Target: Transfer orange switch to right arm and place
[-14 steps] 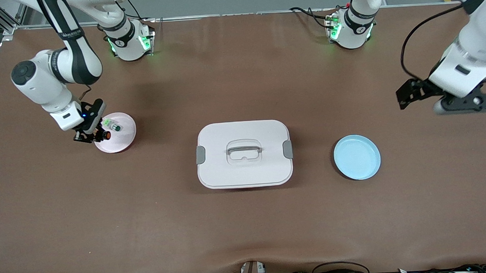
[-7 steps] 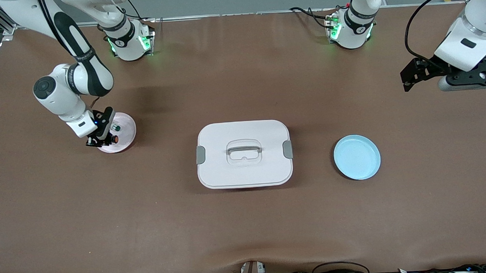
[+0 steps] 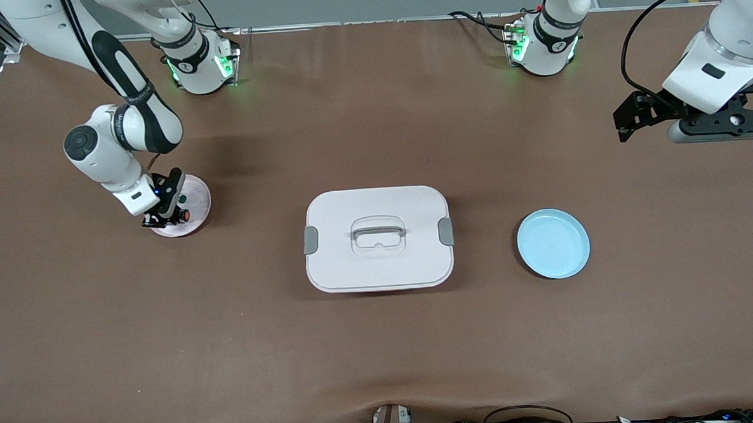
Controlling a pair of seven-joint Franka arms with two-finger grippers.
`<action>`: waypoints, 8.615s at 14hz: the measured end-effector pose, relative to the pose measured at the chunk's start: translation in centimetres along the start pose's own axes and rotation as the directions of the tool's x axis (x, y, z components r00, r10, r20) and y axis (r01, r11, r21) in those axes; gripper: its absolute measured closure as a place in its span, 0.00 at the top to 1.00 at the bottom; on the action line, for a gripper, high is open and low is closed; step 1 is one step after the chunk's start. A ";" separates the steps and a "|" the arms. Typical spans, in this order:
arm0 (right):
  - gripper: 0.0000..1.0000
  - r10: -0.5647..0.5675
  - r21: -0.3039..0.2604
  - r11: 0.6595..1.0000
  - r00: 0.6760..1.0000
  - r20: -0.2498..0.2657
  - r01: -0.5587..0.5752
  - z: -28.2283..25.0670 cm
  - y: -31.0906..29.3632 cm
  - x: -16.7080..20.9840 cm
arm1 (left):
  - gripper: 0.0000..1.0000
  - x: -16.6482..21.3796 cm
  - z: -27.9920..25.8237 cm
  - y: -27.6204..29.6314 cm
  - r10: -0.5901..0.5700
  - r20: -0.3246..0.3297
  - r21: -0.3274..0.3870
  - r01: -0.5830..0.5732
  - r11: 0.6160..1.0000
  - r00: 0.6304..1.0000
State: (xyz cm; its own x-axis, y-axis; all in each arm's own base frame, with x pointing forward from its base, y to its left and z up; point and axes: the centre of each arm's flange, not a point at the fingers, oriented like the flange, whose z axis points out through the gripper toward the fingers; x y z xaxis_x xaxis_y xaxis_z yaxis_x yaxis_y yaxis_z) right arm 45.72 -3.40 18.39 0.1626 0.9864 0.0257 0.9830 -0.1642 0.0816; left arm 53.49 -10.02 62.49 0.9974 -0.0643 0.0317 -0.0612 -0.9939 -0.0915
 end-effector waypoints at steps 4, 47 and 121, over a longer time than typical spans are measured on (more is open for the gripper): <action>0.41 -0.026 0.002 1.000 1.000 -0.004 0.026 0.4 -0.2 1.3 | 1.00 0.0 0.1 0.0 0.000 0.001 0.000 0.000 1.000 1.000; 1.00 0.933 -0.041 0.255 0.234 0.274 -0.966 -38.7 12.6 3.9 | 1.00 0.8 0.1 0.2 -0.001 -0.045 -0.007 0.001 1.000 0.999; 1.00 0.987 0.020 0.127 0.129 0.093 -0.992 -49.2 13.2 -0.4 | 1.00 -0.9 -2.9 -3.1 -0.004 -0.023 -0.076 0.003 0.997 1.000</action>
State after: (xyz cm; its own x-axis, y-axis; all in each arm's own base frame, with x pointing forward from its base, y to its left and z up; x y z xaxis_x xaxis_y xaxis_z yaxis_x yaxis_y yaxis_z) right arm 54.50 -6.60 68.50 0.9994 -0.0340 -0.0090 -0.0343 -0.9988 -0.0355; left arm 52.64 -7.13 65.59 0.9966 -0.0619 0.0547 -0.0611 -0.9980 -0.0151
